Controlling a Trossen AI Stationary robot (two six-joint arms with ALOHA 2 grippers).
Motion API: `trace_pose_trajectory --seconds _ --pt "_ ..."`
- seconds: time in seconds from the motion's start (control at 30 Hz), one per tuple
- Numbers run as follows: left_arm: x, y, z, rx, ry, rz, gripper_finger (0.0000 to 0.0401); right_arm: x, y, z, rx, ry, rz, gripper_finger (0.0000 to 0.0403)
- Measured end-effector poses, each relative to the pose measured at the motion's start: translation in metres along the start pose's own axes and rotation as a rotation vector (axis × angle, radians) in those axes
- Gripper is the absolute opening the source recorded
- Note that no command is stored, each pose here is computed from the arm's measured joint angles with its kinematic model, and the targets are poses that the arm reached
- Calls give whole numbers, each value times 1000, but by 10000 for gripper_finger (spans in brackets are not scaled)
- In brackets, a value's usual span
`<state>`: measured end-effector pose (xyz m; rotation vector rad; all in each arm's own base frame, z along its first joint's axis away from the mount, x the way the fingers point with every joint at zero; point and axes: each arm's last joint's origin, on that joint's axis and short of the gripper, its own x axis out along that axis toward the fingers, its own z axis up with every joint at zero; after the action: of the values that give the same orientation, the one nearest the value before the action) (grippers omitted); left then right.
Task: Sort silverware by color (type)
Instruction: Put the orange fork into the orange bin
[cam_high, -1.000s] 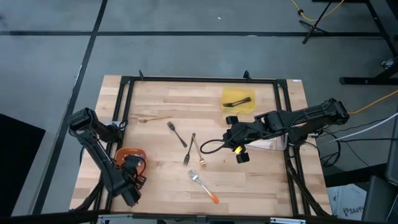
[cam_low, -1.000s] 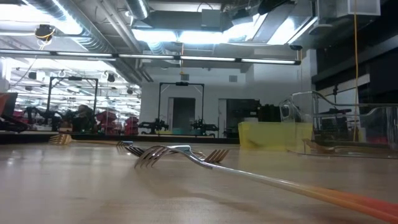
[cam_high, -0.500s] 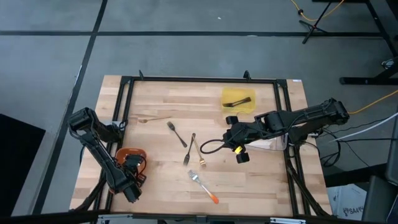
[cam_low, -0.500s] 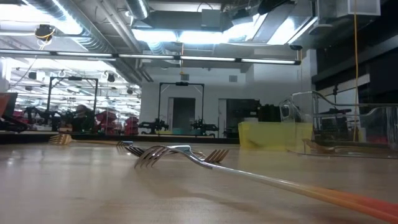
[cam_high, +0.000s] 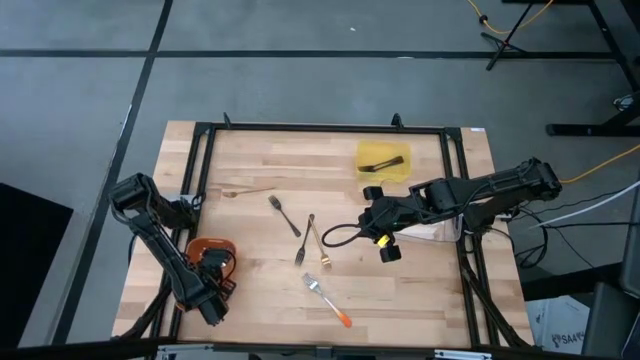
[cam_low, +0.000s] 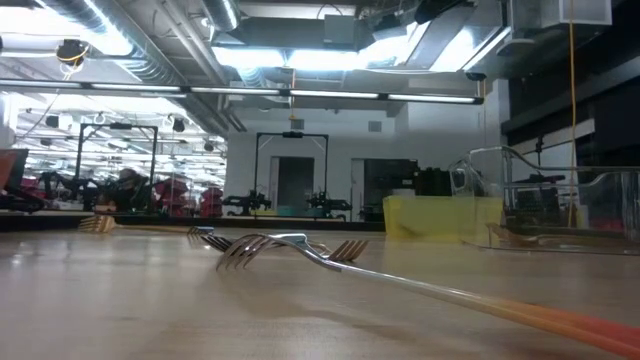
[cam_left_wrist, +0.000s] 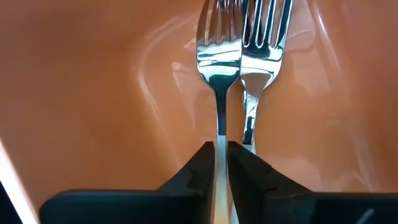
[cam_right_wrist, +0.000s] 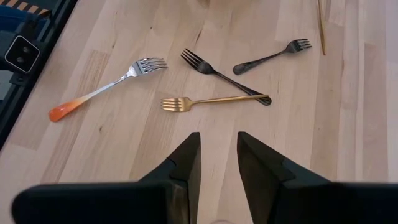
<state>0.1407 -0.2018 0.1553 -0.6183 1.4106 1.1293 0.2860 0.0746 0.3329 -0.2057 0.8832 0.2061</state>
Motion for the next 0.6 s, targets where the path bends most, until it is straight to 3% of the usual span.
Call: trace_pose_trajectory --seconds 0.6 --pt "-2 3 -2 3 72 41 68 0 0 0 0 0 -1 95"
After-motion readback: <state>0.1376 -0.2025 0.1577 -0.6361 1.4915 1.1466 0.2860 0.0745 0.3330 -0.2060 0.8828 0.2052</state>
